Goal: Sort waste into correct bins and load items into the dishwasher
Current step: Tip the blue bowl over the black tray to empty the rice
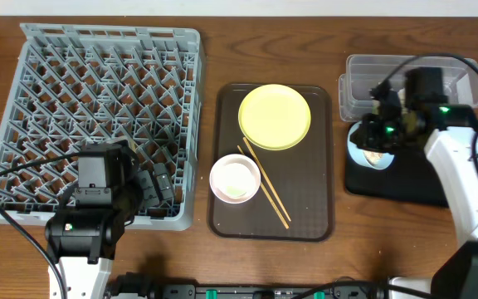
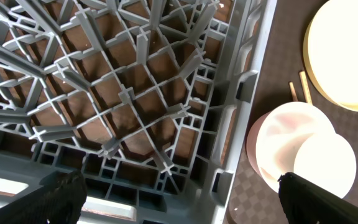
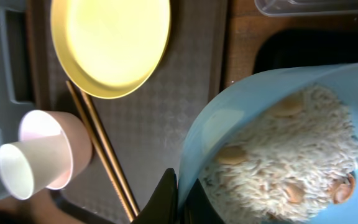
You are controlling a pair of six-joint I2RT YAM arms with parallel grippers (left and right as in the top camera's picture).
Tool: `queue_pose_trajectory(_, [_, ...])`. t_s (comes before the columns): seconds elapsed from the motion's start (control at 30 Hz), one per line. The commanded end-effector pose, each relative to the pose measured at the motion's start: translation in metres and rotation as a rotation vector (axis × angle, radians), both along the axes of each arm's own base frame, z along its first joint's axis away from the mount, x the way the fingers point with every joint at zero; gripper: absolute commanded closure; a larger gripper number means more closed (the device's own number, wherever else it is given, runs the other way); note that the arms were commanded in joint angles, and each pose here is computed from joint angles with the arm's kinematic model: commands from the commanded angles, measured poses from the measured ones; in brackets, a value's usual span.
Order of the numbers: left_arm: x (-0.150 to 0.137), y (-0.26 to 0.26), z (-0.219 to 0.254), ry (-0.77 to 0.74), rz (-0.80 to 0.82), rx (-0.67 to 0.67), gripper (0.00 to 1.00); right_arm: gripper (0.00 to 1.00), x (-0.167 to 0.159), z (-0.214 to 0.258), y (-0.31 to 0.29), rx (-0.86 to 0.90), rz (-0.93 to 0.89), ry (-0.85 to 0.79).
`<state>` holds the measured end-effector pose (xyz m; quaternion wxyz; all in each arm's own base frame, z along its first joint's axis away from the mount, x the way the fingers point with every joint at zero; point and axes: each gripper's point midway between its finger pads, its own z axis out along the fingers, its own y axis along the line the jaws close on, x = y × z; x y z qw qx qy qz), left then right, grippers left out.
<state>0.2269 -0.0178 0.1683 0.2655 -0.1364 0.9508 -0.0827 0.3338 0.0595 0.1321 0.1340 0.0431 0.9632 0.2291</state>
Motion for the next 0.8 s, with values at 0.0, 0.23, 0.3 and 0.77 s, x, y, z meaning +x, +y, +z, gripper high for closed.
queue_pose_trajectory(0.0, [0.002, 0.001, 0.006, -0.015, 0.007, 0.007, 0.0, 0.99, -0.002, -0.002, 0.004, 0.183, 0.027, -0.004])
queue_pose_trajectory(0.23, [0.002, 0.001, 0.006, -0.015, 0.007, 0.007, 0.0, 0.99, 0.008, -0.002, -0.009, 0.484, -0.018, -0.056])
queue_pose_trajectory(0.3, [0.002, 0.001, 0.006, -0.015, 0.007, 0.007, 0.0, 0.99, 0.011, -0.001, -0.012, 0.551, -0.028, -0.067])
queue_pose_trajectory(0.77, [0.002, 0.001, 0.006, -0.015, 0.007, 0.006, 0.0, 0.99, 0.025, -0.005, -0.053, 0.944, -0.186, -0.068])
